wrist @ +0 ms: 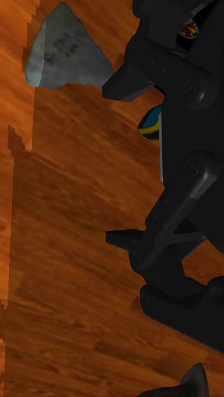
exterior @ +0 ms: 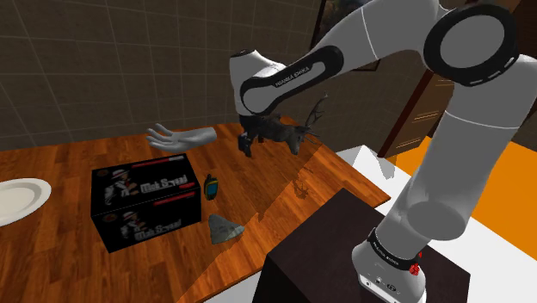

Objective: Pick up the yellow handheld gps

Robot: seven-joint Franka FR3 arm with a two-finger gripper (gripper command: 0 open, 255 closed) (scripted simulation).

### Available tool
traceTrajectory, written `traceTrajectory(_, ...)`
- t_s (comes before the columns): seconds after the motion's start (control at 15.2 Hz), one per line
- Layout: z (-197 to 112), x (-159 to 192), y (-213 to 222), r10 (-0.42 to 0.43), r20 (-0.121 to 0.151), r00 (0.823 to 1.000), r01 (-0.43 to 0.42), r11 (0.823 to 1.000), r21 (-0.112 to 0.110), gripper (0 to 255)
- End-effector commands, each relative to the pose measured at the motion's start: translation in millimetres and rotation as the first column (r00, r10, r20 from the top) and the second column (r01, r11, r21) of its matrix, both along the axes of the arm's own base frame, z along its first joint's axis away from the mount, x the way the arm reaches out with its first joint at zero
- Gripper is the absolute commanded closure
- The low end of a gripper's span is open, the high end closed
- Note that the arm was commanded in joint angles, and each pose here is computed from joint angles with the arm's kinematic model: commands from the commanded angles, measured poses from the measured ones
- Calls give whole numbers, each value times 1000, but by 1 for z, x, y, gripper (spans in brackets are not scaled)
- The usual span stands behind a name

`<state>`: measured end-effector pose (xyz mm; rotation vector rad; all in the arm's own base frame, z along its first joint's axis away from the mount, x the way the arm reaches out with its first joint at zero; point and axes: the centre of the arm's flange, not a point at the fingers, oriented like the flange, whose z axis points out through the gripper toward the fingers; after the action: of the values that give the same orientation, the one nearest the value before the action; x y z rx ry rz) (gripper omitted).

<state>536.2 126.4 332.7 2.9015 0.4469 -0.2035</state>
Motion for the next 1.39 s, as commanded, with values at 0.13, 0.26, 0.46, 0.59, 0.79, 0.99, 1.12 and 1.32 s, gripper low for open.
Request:
traceTrajectory(0.13,-38,29,26,56,-10,998,-56,998,-9,0)
traceTrajectory(0.26,-57,44,39,83,-14,996,-83,996,-13,0)
traceTrajectory(0.46,-85,64,59,124,-22,992,-124,992,-19,0)
traceTrajectory(0.59,-104,77,73,150,-27,988,-151,988,-23,0)
traceTrajectory(0.79,-133,95,95,191,-35,981,-192,981,-29,0)
traceTrajectory(0.99,-162,113,117,230,-43,972,-232,972,-34,0)
traceTrajectory(1.12,-168,113,117,231,-43,972,-233,972,-34,0)
traceTrajectory(1.32,-183,113,117,231,-43,972,-233,972,-34,0)
